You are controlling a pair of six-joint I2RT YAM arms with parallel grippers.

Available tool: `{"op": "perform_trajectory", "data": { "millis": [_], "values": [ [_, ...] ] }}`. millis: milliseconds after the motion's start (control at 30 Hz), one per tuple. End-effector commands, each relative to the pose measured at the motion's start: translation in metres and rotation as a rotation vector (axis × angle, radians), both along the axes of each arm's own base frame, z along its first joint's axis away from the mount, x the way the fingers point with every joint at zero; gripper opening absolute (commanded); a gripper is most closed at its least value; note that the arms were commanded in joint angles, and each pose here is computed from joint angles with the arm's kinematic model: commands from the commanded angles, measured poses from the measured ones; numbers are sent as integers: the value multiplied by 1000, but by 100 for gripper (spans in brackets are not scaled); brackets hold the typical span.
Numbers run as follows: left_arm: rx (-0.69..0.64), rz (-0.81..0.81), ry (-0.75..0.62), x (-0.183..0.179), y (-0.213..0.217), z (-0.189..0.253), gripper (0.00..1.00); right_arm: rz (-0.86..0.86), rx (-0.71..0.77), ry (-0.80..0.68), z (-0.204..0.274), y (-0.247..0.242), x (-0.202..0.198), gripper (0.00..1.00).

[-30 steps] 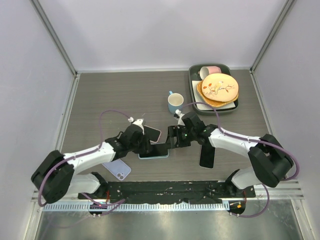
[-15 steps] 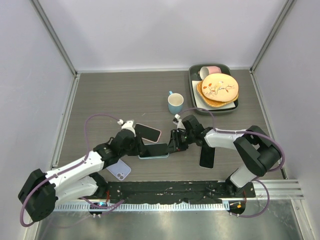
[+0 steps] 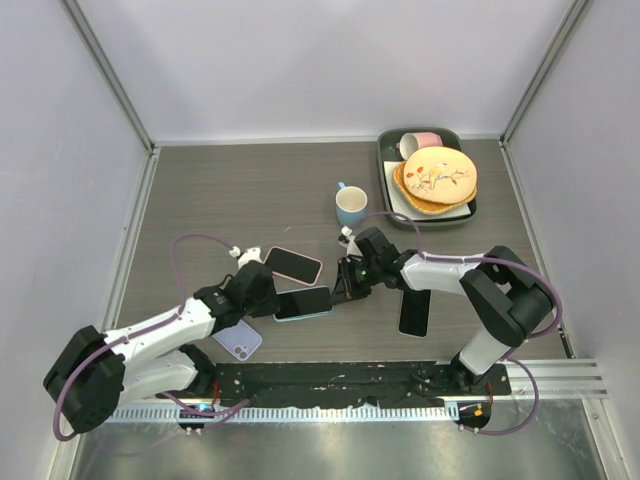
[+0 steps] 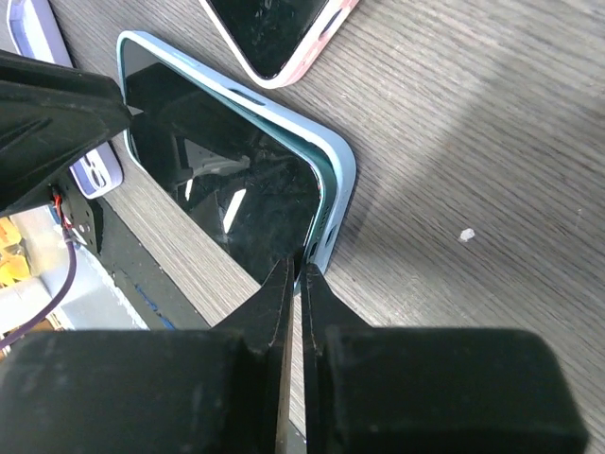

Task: Put the phone into the phone case

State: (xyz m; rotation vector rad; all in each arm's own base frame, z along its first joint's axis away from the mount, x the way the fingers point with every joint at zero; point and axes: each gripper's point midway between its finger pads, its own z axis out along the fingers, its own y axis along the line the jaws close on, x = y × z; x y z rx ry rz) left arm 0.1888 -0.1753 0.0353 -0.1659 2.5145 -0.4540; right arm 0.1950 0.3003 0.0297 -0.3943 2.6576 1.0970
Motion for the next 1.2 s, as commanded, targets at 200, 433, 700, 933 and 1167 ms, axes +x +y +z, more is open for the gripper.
{"op": "perform_trajectory", "data": {
  "millis": [200, 433, 700, 933, 1167],
  "values": [
    [-86, 31, 118, -13, -14, -34, 22, 53, -168, -24, -45, 9, -11, 2],
    [-81, -8, 135, -10, -23, -39, 21, 82, -273, -31, -71, 8, -22, 1],
    [-93, -48, 135, -4, -35, -37, 21, 111, -445, -85, -96, -7, -29, 1],
    [-95, -77, 124, 3, -43, -33, 22, 136, -567, -79, -117, -10, -33, 1],
    [-107, -111, 127, 6, -53, -29, 22, 156, -649, -67, -136, -16, -38, 1]
  ]
}}
